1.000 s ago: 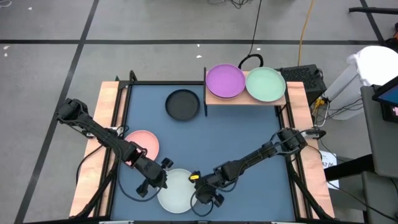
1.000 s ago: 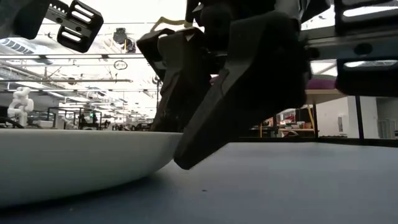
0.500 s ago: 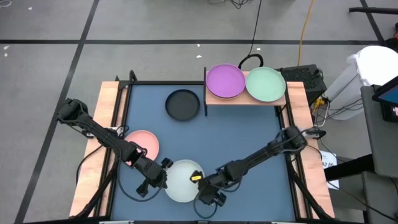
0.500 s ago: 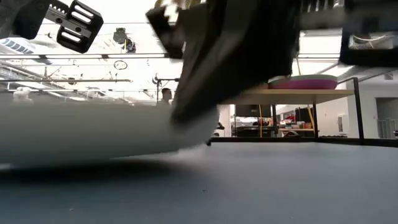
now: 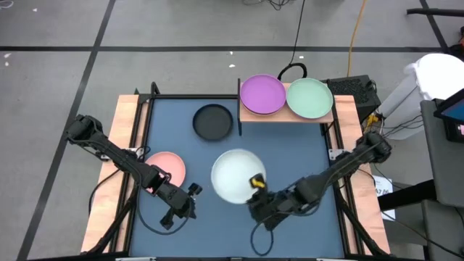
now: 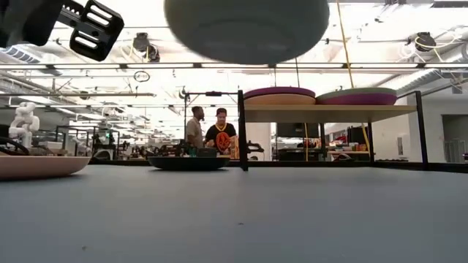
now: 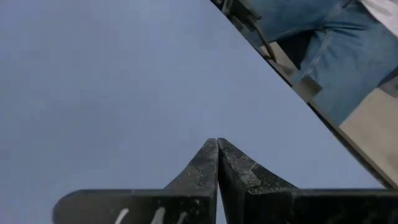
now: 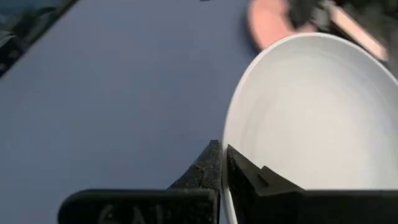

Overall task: Place and stack plates onto a shelf
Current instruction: Stack the gray plate on top of the light green plate on the shelf

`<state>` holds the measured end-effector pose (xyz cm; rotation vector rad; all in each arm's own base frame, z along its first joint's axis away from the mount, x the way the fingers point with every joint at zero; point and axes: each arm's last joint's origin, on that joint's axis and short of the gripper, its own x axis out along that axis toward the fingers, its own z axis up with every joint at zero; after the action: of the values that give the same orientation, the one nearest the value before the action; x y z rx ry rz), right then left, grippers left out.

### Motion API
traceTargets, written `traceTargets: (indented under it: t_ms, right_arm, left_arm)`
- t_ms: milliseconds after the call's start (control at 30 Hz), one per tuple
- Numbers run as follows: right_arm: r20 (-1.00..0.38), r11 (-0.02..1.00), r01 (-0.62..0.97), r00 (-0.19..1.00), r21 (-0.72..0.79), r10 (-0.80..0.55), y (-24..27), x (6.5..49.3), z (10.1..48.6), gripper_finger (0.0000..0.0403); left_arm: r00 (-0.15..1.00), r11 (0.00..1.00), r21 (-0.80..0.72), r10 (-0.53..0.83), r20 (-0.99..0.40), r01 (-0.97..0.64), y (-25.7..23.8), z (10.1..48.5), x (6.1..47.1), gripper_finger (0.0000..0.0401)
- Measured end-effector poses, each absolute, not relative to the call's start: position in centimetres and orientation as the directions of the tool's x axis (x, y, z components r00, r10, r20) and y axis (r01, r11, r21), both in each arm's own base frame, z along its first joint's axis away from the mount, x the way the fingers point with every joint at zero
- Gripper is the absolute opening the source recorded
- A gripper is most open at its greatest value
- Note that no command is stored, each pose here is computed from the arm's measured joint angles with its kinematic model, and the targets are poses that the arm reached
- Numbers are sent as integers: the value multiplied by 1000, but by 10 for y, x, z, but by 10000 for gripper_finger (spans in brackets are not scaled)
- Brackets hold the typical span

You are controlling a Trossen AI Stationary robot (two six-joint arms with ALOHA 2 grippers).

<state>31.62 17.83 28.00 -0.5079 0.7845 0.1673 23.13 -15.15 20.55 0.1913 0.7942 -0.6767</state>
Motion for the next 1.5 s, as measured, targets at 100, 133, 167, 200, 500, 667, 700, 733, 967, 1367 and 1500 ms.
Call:
traceTargets:
  t_ms: [100,133,167,200,500,667,700,733,967,1367,1500]
  right_arm:
    - [-693,882,-259,714,-394,-100,168,303,297,1]
    - [-689,885,-240,716,-399,-117,164,299,302,1]
    - [-685,888,-223,716,-403,-132,160,295,307,1]
    - [-687,893,-208,714,-398,-140,156,291,312,1]
    - [-713,927,-62,659,-369,-240,112,264,338,0]
    - [-721,928,16,625,-372,-300,82,255,349,0]
    - [-721,927,31,619,-373,-311,77,253,351,0]
    - [-720,927,48,615,-373,-322,71,252,353,0]
    - [-708,912,171,582,-374,-399,31,236,367,0]
    - [-720,841,387,448,-378,-530,-28,214,376,0]
    - [-737,812,435,381,-390,-558,-44,209,374,0]
  left_arm:
    - [523,786,-70,-472,-710,614,-151,206,232,5]
    - [535,789,-64,-470,-702,611,-151,207,233,5]
    - [547,793,-57,-469,-694,607,-152,207,234,5]
    - [559,797,-49,-464,-688,602,-152,208,235,5]
    - [649,886,-14,-350,-676,464,-149,209,238,5]
    - [666,924,-67,-320,-674,376,-148,209,238,5]
    - [674,934,-70,-304,-673,351,-148,209,239,5]
    - [683,943,-70,-286,-672,326,-147,209,239,5]
    - [690,962,-73,-240,-683,263,-145,208,238,5]
    - [694,974,-74,-206,-690,215,-149,207,235,6]
    - [696,974,-77,-206,-688,212,-152,207,232,6]
